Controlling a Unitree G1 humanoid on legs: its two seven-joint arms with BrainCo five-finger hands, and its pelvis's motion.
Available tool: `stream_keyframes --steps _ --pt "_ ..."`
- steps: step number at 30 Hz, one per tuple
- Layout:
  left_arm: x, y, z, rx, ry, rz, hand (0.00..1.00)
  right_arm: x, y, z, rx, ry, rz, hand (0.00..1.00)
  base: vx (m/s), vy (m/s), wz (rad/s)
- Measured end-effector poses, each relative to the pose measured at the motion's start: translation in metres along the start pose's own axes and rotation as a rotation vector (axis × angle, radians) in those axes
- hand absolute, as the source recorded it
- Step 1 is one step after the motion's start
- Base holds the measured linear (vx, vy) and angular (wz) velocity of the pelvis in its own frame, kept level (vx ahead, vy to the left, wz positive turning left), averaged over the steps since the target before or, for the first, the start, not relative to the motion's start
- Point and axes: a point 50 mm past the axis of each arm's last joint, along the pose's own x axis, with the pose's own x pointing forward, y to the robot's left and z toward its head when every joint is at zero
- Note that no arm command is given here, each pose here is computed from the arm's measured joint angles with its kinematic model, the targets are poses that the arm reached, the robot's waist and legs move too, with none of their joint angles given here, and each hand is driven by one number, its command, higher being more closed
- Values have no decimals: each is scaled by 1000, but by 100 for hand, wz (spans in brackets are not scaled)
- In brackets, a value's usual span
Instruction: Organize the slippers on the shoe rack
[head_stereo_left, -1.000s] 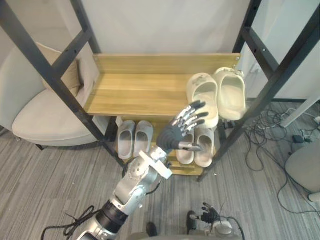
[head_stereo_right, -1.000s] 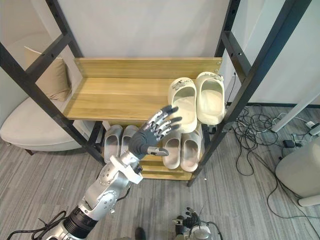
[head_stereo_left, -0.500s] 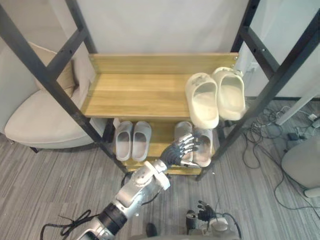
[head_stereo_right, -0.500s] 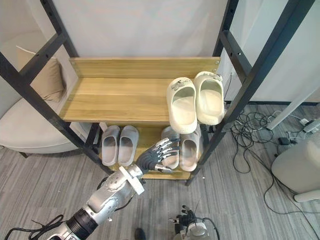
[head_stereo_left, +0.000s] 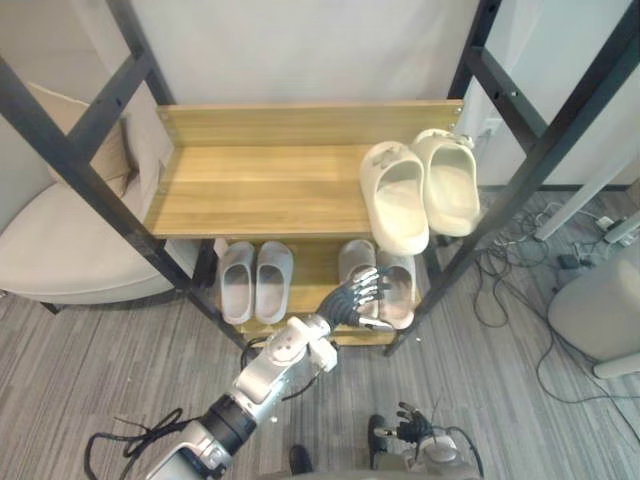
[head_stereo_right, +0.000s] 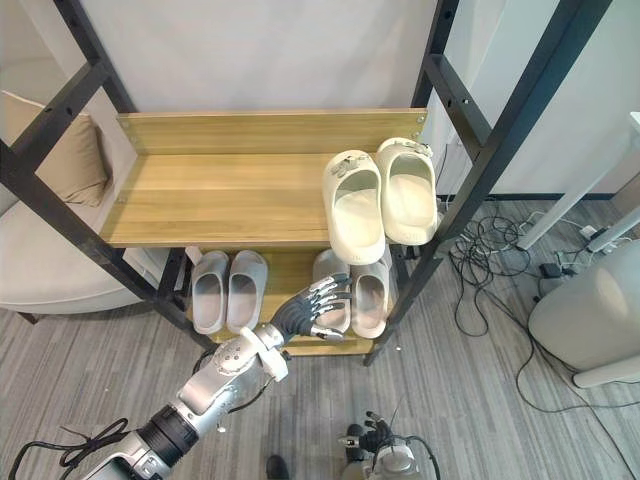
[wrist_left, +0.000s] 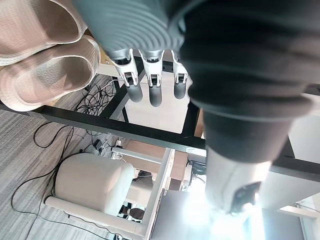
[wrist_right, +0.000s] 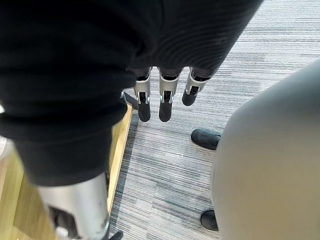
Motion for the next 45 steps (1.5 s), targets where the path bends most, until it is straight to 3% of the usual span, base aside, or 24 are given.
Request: stream_keyframes --steps 23,45 --pt "3 -44 26 19 -119 -205 0 2 2 3 -18 -1 9 0 -14 3 4" --pt "20 -40 36 116 -128 -185 0 2 -3 1 16 13 -28 0 -1 2 -1"
